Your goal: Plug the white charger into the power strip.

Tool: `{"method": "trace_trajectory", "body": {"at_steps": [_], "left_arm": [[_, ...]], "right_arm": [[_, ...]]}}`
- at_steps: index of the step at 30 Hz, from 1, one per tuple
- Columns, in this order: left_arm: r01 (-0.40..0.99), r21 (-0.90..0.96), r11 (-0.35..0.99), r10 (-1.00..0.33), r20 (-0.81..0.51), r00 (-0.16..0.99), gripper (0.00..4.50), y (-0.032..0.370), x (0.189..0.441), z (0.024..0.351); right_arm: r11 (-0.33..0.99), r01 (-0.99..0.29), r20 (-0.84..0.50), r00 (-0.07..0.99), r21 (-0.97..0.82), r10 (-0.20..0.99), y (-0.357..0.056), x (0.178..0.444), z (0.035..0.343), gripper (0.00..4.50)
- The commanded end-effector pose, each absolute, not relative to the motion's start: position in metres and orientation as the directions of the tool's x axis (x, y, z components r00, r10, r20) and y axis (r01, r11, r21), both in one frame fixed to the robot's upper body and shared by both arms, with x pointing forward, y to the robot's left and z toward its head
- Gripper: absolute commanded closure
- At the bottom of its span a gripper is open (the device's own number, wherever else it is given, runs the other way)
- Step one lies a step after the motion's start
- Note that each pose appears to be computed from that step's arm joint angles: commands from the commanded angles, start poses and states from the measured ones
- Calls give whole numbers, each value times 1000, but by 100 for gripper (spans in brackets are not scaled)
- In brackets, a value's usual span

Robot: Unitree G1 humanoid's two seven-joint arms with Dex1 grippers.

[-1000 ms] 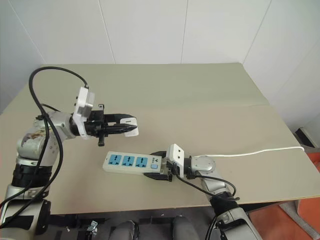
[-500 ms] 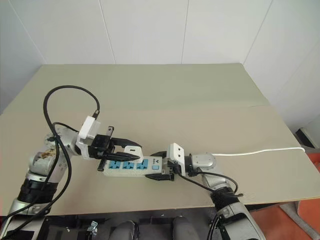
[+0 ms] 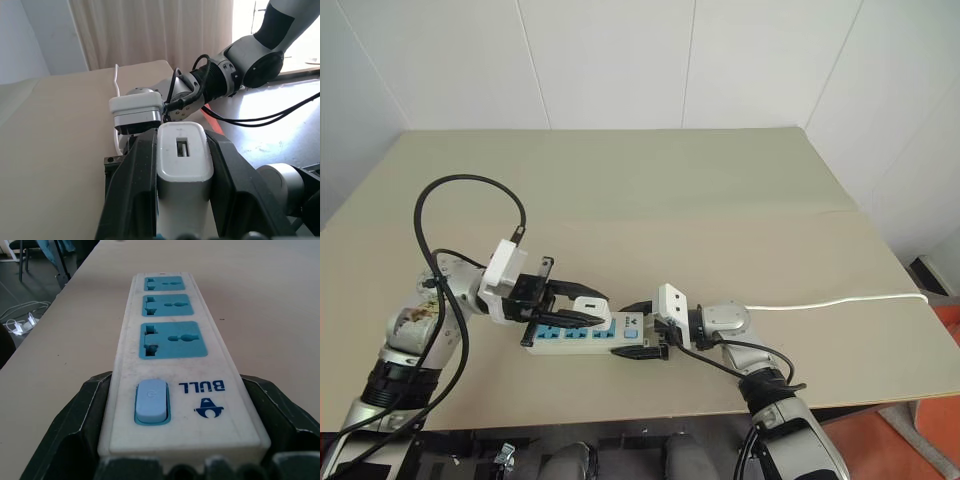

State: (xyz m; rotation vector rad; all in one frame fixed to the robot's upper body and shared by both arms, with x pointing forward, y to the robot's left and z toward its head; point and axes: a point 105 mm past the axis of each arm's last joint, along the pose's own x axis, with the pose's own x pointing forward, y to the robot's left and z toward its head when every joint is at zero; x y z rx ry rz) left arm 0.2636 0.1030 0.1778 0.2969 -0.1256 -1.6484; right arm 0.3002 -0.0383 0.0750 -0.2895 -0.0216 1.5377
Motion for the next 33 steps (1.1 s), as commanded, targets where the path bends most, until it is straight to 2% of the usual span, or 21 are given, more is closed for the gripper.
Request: {"method": "trace_trajectory", "body": {"at_steps": [1,9,33], "left_arm": [[957,270,-102,-990,-119,-72,347,103,263,175],[966,250,-64,-989,-143,-29,347,103,269,153],[965,259,-30,-991,-131,5,347,94,282,142]], "right_arm": [[-6,-989,-232,29,-149,972,-40,296,55,106],[-9,-988,-229,26,-151,973,-39,296,56,106],[-2,-989,-229,33,-151,973,-40,294,56,106]]}}
